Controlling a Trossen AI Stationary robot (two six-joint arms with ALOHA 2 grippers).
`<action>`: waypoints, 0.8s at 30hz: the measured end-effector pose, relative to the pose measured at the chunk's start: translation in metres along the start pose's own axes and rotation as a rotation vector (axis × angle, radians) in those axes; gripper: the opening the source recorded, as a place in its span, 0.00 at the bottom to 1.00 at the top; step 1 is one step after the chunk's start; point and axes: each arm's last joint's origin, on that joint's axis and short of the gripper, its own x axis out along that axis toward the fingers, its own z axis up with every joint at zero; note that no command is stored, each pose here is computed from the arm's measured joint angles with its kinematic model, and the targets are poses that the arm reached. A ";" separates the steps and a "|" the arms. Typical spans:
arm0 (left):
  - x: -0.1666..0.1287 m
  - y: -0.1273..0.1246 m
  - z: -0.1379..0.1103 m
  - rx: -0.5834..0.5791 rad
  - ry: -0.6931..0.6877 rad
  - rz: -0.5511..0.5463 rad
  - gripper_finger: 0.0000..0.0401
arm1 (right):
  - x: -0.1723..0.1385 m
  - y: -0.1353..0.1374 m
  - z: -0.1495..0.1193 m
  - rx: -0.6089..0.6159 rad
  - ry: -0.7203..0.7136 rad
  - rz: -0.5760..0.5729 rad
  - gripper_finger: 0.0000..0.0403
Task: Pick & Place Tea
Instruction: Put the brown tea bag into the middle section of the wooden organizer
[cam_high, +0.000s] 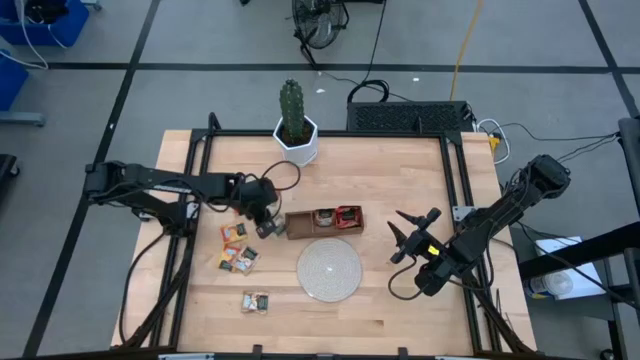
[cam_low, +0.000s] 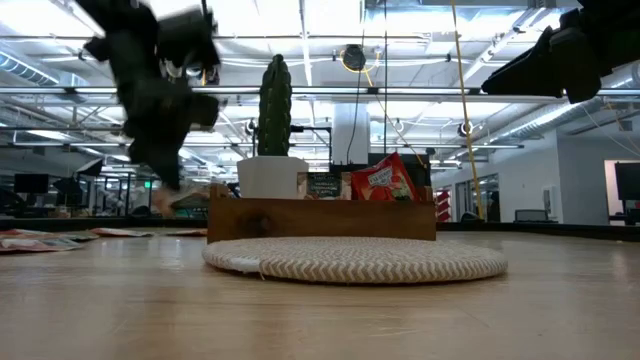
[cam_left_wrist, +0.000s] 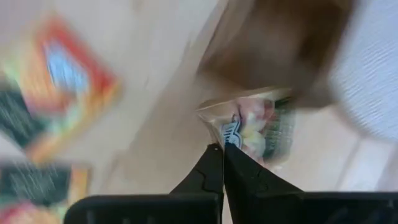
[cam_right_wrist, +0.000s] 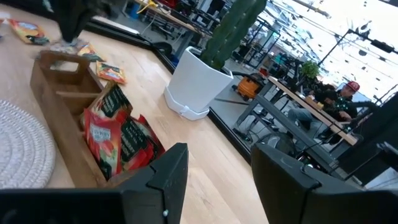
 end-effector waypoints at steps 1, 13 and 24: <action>-0.008 -0.008 0.006 0.039 -0.052 0.004 0.01 | 0.001 0.000 0.000 0.008 0.002 -0.004 0.40; -0.060 -0.063 0.042 0.358 -0.502 0.087 0.00 | 0.024 0.004 0.019 0.039 0.042 0.027 0.40; -0.047 -0.086 0.066 0.444 -0.777 0.113 0.00 | 0.067 -0.002 0.040 0.102 0.015 0.256 0.40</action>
